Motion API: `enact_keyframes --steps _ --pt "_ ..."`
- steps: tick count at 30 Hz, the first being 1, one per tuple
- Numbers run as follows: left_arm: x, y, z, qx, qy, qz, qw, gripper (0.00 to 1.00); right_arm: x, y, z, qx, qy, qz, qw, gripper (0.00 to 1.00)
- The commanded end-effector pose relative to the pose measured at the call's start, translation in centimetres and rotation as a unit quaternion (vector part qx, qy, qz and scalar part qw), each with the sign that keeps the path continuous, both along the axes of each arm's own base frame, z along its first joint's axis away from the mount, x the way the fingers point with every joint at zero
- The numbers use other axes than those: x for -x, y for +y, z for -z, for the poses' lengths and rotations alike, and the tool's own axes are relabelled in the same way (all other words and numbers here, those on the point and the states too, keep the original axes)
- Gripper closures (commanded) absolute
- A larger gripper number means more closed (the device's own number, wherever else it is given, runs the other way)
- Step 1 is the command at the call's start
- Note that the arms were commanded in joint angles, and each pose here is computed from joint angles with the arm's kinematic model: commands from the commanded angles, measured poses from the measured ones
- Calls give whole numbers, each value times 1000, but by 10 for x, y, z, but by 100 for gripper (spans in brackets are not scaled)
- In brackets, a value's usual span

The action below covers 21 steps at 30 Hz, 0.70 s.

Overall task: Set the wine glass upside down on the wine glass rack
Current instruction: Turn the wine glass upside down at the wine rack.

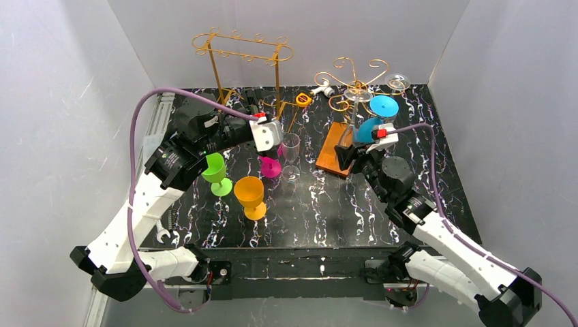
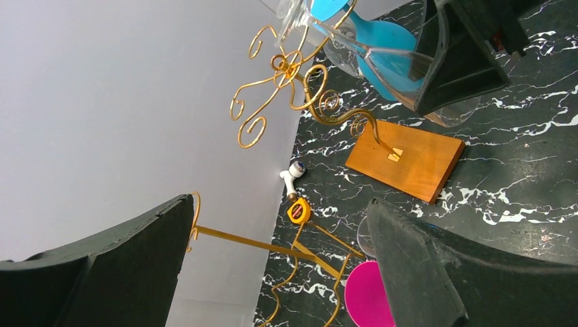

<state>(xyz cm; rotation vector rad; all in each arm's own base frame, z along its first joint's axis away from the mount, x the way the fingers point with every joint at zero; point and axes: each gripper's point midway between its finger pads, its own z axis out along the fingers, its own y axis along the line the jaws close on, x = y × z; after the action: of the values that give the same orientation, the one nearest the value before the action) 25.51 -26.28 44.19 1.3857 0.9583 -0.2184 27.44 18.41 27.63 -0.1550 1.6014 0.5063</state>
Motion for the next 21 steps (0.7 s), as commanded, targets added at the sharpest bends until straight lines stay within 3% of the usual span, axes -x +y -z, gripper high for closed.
enact_keyframes --steps 1,21 --pt "5 6 -6 9 0 -6 1000 2 -9 4 -16 -30 -14 -19 999 59" --pt "4 13 -1 -4 -10 -20 1000 2 -49 17 -7 -46 3 -28 999 61"
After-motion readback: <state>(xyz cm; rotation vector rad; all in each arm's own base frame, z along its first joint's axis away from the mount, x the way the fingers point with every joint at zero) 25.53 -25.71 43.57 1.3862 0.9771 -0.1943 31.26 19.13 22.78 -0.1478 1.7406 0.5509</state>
